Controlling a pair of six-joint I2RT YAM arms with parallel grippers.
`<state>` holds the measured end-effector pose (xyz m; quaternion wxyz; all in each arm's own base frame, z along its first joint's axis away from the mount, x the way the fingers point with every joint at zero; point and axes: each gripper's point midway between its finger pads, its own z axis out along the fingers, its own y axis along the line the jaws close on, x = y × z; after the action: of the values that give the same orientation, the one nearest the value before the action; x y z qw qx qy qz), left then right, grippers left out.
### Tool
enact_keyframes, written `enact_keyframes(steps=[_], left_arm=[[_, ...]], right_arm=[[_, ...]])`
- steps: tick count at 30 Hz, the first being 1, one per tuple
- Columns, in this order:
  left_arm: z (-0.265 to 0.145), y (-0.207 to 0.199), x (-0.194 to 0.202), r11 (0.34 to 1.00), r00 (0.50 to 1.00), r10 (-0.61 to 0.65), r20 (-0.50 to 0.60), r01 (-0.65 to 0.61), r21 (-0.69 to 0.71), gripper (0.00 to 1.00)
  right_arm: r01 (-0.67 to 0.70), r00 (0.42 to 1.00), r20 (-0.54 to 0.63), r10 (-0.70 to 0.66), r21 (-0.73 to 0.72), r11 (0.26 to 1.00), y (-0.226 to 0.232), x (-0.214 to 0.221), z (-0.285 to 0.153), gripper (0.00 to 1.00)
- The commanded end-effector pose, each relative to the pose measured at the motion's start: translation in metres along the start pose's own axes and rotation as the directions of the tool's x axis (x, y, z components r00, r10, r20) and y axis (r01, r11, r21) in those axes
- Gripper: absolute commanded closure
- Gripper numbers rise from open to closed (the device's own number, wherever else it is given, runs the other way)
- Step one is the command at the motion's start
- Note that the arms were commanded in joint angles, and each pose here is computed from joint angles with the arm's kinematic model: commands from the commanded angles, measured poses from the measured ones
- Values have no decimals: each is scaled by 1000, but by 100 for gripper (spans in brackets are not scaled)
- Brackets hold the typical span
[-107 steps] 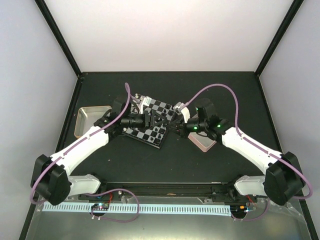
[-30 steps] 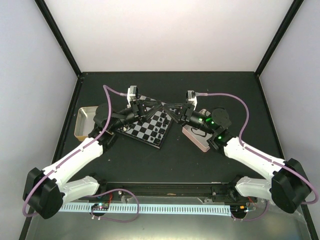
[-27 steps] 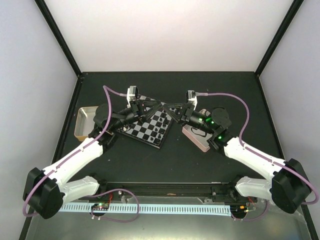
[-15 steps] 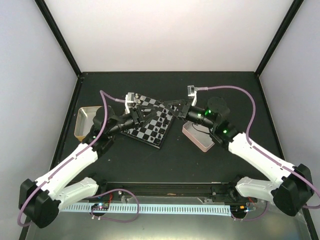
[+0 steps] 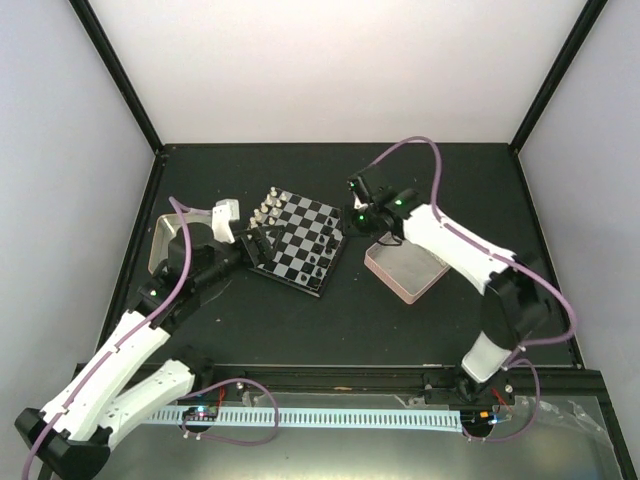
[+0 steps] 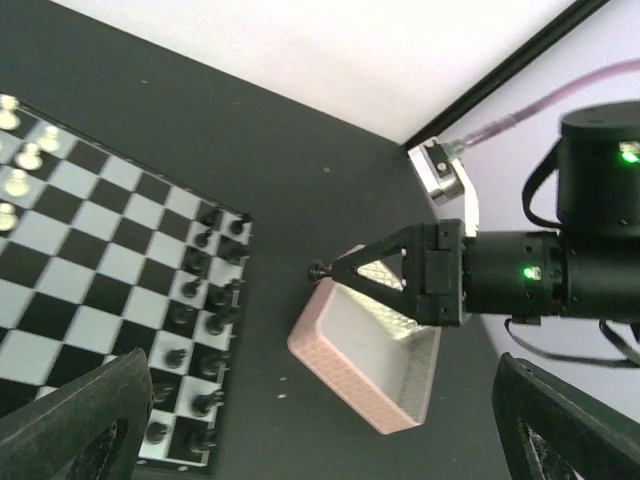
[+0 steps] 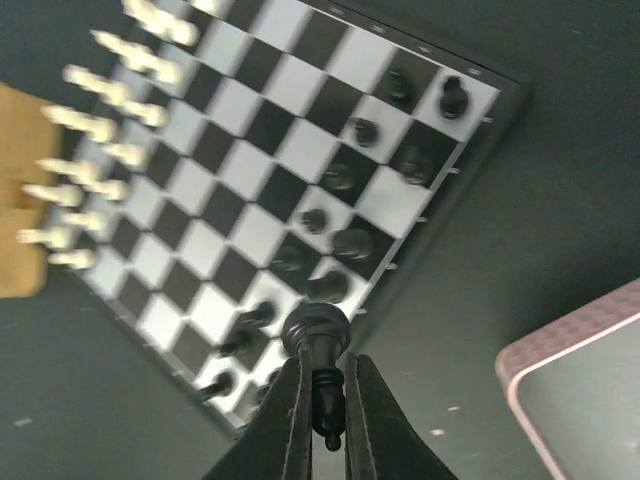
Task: Set up the chess pieces on the board
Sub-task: Place the chess piece on the chessboard.
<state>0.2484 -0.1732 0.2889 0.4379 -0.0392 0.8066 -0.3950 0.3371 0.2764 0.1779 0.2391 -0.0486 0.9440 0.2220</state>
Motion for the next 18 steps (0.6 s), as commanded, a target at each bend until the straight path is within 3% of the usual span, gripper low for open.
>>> enact_keyframes(steps=[1,10,18], left_arm=[[-13,18,-9,986,992,119,27,-115,-122,5],[-15,22,-9,978,988,153,16,-149,-145,5],[-17,25,-9,975,987,157,18,-152,-159,4]], right_arm=[[93,993,-88,-74,240,966,-42,4,21,99],[142,980,-178,-90,304,942,-53,2,83,99],[147,977,-195,-85,327,934,-57,0,105,99]])
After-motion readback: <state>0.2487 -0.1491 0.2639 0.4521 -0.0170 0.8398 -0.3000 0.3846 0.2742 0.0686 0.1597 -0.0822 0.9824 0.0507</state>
